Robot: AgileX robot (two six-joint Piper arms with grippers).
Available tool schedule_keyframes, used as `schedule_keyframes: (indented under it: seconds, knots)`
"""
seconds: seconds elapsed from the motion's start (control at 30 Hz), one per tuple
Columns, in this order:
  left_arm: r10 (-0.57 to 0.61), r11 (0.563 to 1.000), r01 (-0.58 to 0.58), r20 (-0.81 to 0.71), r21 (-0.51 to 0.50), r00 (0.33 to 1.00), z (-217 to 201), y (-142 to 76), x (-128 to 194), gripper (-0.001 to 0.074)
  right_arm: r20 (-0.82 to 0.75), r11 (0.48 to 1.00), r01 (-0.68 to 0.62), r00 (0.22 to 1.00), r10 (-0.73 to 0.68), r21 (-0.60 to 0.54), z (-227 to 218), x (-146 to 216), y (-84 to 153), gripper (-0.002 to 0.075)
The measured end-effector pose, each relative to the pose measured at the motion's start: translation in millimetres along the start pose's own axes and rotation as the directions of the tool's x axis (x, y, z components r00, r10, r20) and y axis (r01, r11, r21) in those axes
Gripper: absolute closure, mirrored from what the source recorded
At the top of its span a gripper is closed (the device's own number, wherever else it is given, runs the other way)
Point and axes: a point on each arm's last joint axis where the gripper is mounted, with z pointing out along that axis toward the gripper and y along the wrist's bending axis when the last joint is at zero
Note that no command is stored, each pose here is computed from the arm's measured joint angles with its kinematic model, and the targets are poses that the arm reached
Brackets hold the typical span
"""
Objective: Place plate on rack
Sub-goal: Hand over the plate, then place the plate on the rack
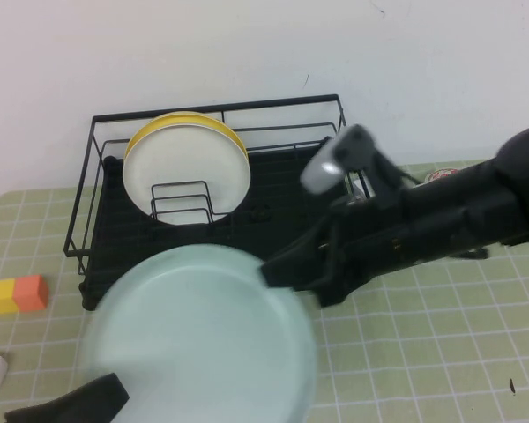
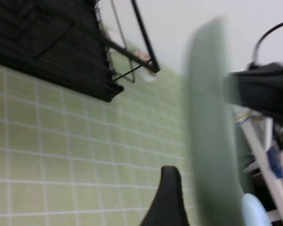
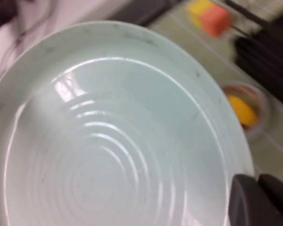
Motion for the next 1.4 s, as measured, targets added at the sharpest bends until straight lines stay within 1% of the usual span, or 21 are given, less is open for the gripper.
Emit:
schedule_keyframes:
  seconds: [0.07, 0.13, 0.23, 0.3, 0.33, 0.37, 0.43, 0.5, 0.63, 0.67, 0.73, 0.77, 0.87, 0.93, 1.03, 1.1, 1.17, 1.2, 1.23, 1.3, 1.4]
  knots:
    - [0.013, 1.000, -0.013, -0.012, -0.014, 1.000, 3, 2, -1, 0.0208, 0.016, 0.999, 0.037, 0.999, -0.037, -0.035, 4, -7, 17, 0.0717]
    - [0.026, 0.999, -0.027, -0.017, -0.038, 1.000, 6, 5, -3, 0.0247, 0.047, 0.996, 0.071, 0.997, -0.068, -0.056, 5, -15, 28, 0.0717]
    - [0.064, 0.995, -0.064, -0.006, -0.076, 0.998, 10, 10, -6, 0.0378, 0.106, 0.985, 0.151, 0.984, -0.143, -0.077, 3, -26, 36, 0.0716]
    - [0.115, 0.988, -0.114, 0.003, -0.100, 0.993, 12, 13, -9, 0.0524, 0.144, 0.971, 0.224, 0.967, -0.209, -0.090, 1, -31, 39, 0.0712]
    - [0.145, 0.984, -0.144, 0.002, -0.102, 0.989, 13, 13, -10, 0.0580, 0.157, 0.963, 0.258, 0.957, -0.243, -0.081, 0, -33, 40, 0.0708]
    - [0.182, 0.979, -0.182, 0.002, -0.093, 0.983, 13, 13, -10, 0.0620, 0.162, 0.956, 0.284, 0.949, -0.270, -0.072, 0, -35, 39, 0.0702]
    - [0.263, 0.962, -0.261, 0.016, -0.078, 0.965, 14, 11, -12, 0.0636, 0.173, 0.949, 0.308, 0.940, -0.293, -0.068, -3, -38, 39, 0.0680]
    - [0.375, 0.925, -0.372, 0.032, -0.079, 0.926, 16, 11, -15, 0.0636, 0.191, 0.948, 0.310, 0.937, -0.291, -0.077, -5, -43, 41, 0.0613]
    - [0.573, 0.819, -0.566, 0.075, -0.098, 0.816, 18, 10, -22, 0.0636, 0.216, 0.936, 0.335, 0.927, -0.307, -0.111, -10, -55, 48, 0.0400]
    - [0.622, 0.783, -0.612, 0.085, -0.114, 0.779, 18, 9, -25, 0.0636, 0.216, 0.929, 0.357, 0.919, -0.329, -0.102, -13, -59, 50, 0.0355]
    - [0.719, 0.694, -0.704, 0.092, -0.153, 0.689, 19, 6, -33, 0.0636, 0.209, 0.910, 0.411, 0.896, -0.392, -0.056, -22, -68, 54, 0.0310]
    - [0.767, 0.640, -0.747, 0.093, -0.179, 0.635, 19, 2, -39, 0.0636, 0.202, 0.895, 0.447, 0.878, -0.434, -0.017, -29, -74, 57, 0.0298]
    - [0.872, 0.487, -0.835, 0.089, -0.257, 0.481, 21, -13, -64, 0.0636, 0.177, 0.825, 0.555, 0.805, -0.566, 0.110, -56, -94, 67, 0.0295]
    - [0.913, 0.405, -0.865, 0.074, -0.298, 0.402, 25, -22, -82, 0.0636, 0.174, 0.796, 0.581, 0.777, -0.605, 0.170, -75, -102, 72, 0.0314]
    - [0.967, 0.249, -0.919, 0.028, -0.306, 0.253, 39, -34, -107, 0.0636, 0.168, 0.772, 0.591, 0.758, -0.631, 0.234, -100, -108, 77, 0.0384]
    - [0.992, 0.121, -0.958, -0.005, -0.262, 0.127, 56, -38, -120, 0.0636, 0.135, 0.754, 0.604, 0.750, -0.648, 0.259, -113, -107, 78, 0.0474]
    - [0.999, 0.015, -0.981, -0.026, -0.194, 0.021, 78, -36, -130, 0.0636, 0.081, 0.740, 0.618, 0.750, -0.656, 0.267, -121, -103, 77, 0.0592]
    - [0.999, -0.034, -0.986, -0.028, -0.160, -0.030, 89, -35, -136, 0.0636, 0.059, 0.738, 0.618, 0.754, -0.654, 0.270, -123, -101, 76, 0.0631]
    - [0.997, -0.076, -0.988, -0.028, -0.132, -0.073, 99, -33, -140, 0.0636, 0.027, 0.734, 0.624, 0.757, -0.653, 0.268, -124, -99, 75, 0.0665]
    - [0.991, -0.126, -0.989, -0.043, -0.083, -0.123, 124, -24, -151, 0.0636, -0.032, 0.728, 0.631, 0.761, -0.648, 0.268, -125, -95, 71, 0.0698]
    - [0.983, -0.170, -0.985, -0.073, -0.039, -0.166, 158, -8, -166, 0.0636, -0.114, 0.723, 0.635, 0.767, -0.631, 0.272, -125, -89, 66, 0.0718]
